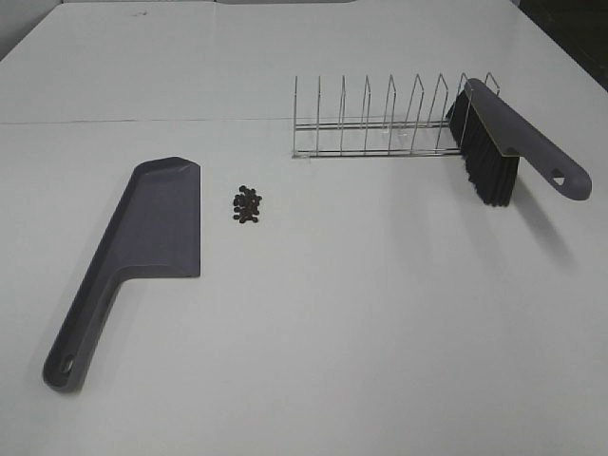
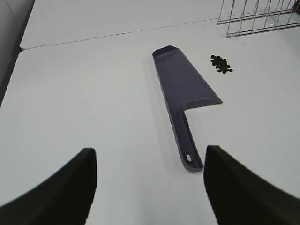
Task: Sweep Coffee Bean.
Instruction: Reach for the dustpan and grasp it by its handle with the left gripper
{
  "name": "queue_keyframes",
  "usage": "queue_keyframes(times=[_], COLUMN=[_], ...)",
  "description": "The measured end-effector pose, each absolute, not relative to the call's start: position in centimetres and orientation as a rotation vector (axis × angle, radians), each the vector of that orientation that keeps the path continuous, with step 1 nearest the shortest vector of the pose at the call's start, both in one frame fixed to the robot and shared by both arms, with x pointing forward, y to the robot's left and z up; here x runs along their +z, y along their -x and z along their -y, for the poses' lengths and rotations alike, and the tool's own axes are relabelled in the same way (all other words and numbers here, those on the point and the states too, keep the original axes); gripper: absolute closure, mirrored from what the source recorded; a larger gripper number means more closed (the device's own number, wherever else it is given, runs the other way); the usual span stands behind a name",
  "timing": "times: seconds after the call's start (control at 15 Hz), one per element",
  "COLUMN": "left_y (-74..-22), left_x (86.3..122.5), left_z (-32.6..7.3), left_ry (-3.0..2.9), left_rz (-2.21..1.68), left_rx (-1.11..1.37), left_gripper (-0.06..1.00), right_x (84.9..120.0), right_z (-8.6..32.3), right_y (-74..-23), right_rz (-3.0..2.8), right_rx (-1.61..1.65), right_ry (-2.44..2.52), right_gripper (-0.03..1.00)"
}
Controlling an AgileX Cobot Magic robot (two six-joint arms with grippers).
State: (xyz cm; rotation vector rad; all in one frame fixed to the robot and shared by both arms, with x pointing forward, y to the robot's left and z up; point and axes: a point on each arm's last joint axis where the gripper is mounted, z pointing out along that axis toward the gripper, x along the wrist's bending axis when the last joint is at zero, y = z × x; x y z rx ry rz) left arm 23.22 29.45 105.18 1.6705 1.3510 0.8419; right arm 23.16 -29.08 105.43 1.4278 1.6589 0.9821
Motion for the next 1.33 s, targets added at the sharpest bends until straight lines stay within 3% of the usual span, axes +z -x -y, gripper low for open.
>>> queue_keyframes(times=[1.33], left_y=[-23.22], left_x=[105.18], left_z=[-29.45], left_ry=[-1.672], left_rz=[-1.350], left_rx=[0.843], left_gripper=[0.34], right_x=[105.43], right_z=[29.08], right_y=[-23.16], right_rz=[-1.659], right_rx=[0.982], right_ry=[-1.428], right_gripper=[0.30])
